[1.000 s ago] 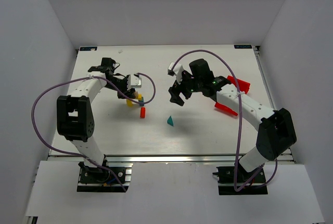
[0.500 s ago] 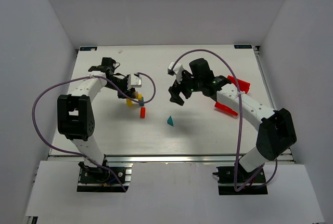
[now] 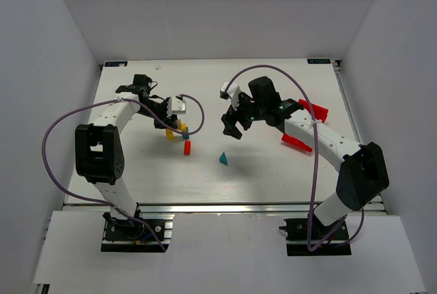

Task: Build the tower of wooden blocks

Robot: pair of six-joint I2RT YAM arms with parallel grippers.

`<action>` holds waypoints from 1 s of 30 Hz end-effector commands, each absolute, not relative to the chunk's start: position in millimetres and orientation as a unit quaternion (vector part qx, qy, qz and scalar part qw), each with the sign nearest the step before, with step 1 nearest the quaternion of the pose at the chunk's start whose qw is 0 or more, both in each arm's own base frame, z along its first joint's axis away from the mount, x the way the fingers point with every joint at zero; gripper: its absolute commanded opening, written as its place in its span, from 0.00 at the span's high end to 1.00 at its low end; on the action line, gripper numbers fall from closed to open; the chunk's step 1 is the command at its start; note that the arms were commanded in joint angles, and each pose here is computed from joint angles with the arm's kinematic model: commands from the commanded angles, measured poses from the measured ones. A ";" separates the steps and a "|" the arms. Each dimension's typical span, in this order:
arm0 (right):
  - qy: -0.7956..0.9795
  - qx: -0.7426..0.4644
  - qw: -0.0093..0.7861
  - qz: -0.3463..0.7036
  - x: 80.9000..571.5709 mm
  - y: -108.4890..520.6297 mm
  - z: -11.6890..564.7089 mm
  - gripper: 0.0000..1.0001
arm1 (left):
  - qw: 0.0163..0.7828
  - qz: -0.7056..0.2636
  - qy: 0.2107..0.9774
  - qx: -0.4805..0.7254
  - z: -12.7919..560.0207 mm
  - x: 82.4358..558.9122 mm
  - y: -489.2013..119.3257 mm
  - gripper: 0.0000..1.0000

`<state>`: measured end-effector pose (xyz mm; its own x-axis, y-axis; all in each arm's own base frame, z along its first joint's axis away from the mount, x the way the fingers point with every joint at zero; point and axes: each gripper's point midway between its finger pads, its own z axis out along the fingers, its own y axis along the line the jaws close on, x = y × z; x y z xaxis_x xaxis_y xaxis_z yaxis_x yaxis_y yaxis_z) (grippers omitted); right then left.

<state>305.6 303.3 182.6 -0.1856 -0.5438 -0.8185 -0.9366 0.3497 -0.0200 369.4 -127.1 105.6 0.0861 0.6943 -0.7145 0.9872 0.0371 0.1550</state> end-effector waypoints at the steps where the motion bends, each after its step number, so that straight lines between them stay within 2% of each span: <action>1: 0.706 -0.512 0.414 0.259 310.8 306.9 211.0 0.11 | 0.345 -0.220 0.628 0.662 116.6 374.7 -131.2 0.77; 14: 0.704 -0.515 0.413 0.262 309.4 306.7 212.0 0.10 | 0.342 -0.222 0.634 0.657 115.5 375.4 -133.1 0.71; 22: 0.701 -0.519 0.410 0.266 308.0 308.4 212.1 0.11 | 0.343 -0.222 0.635 0.656 118.5 374.4 -132.4 0.59; 25: 0.701 -0.520 0.411 0.265 307.7 308.1 213.3 0.11 | 0.341 -0.221 0.637 0.655 117.5 374.7 -131.1 0.58; 29: 0.701 -0.520 0.407 0.267 306.2 308.0 212.8 0.10 | 0.341 -0.219 0.642 0.650 118.2 376.7 -130.7 0.51; 30: 0.700 -0.521 0.408 0.269 305.8 308.5 213.3 0.11 | 0.341 -0.219 0.643 0.650 118.1 376.7 -130.5 0.46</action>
